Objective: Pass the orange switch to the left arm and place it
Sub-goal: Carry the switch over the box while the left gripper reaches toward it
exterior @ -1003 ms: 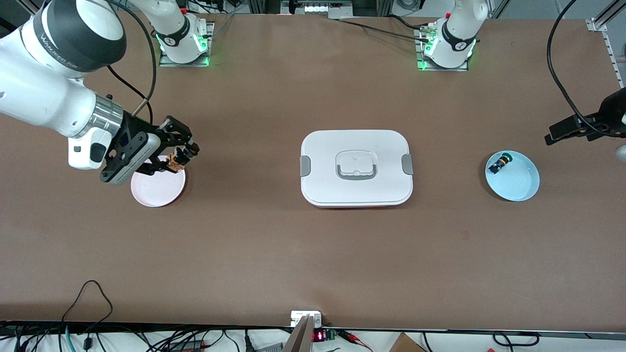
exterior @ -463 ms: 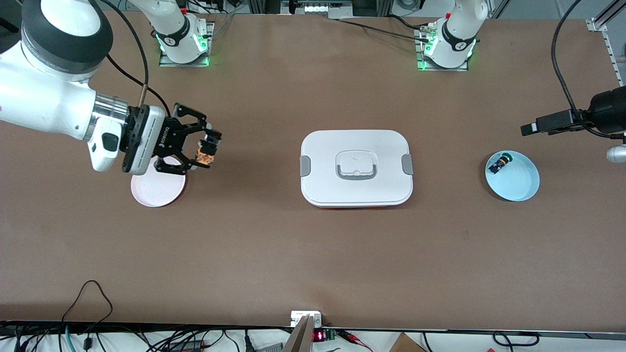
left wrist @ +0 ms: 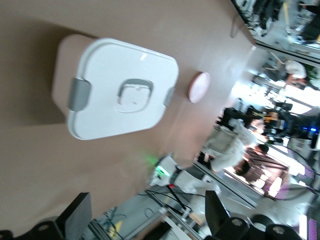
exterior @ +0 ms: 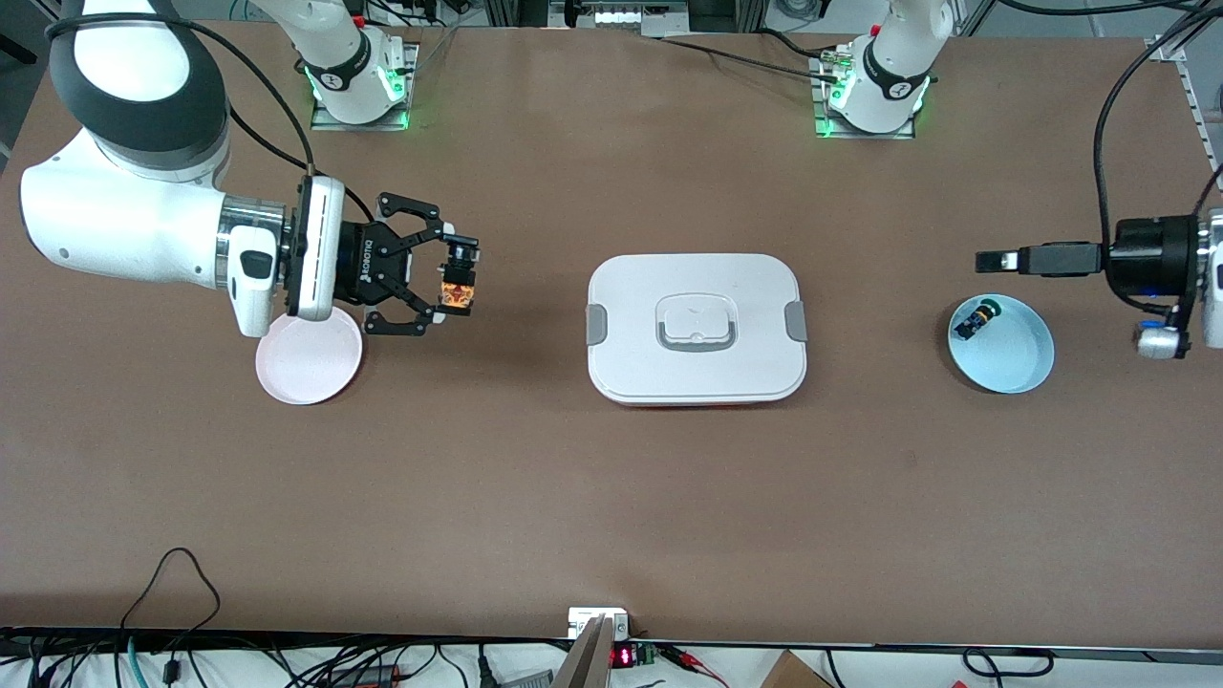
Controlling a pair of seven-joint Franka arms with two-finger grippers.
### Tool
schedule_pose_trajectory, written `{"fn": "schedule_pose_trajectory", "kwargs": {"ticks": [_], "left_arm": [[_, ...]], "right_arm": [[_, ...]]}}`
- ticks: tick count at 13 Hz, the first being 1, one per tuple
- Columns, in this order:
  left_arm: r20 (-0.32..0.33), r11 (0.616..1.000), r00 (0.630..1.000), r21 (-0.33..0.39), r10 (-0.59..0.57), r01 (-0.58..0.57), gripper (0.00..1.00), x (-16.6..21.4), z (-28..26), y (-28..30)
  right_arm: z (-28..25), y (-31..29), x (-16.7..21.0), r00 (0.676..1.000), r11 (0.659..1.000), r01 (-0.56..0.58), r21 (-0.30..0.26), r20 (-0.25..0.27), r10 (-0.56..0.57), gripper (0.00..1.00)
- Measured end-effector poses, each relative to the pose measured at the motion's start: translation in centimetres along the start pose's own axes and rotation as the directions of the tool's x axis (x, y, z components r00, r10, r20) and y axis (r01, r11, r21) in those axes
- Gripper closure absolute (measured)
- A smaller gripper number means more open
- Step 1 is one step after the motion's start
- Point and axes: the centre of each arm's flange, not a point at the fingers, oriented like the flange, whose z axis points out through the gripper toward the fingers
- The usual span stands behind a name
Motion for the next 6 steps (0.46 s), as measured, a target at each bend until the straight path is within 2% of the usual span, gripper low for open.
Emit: {"fn": "schedule_pose_trajectory", "kwargs": {"ticks": [3,6], "left_arm": [[0.085,0.987,0.996,-0.158,0.003,0.01,0.0,1.3,2.3,0.0],[0.147,0.966,0.989,-0.259,0.028,0.011,0.0,1.7,6.3,1.5]], "right_arm": [[0.8,-0.1,0.6,0.985,0.993,0.12,0.016,-0.125,-0.117,0.25],[3.4,0.3,0.3,0.964,0.993,0.109,0.044,-0.247,-0.095,0.25]]}}
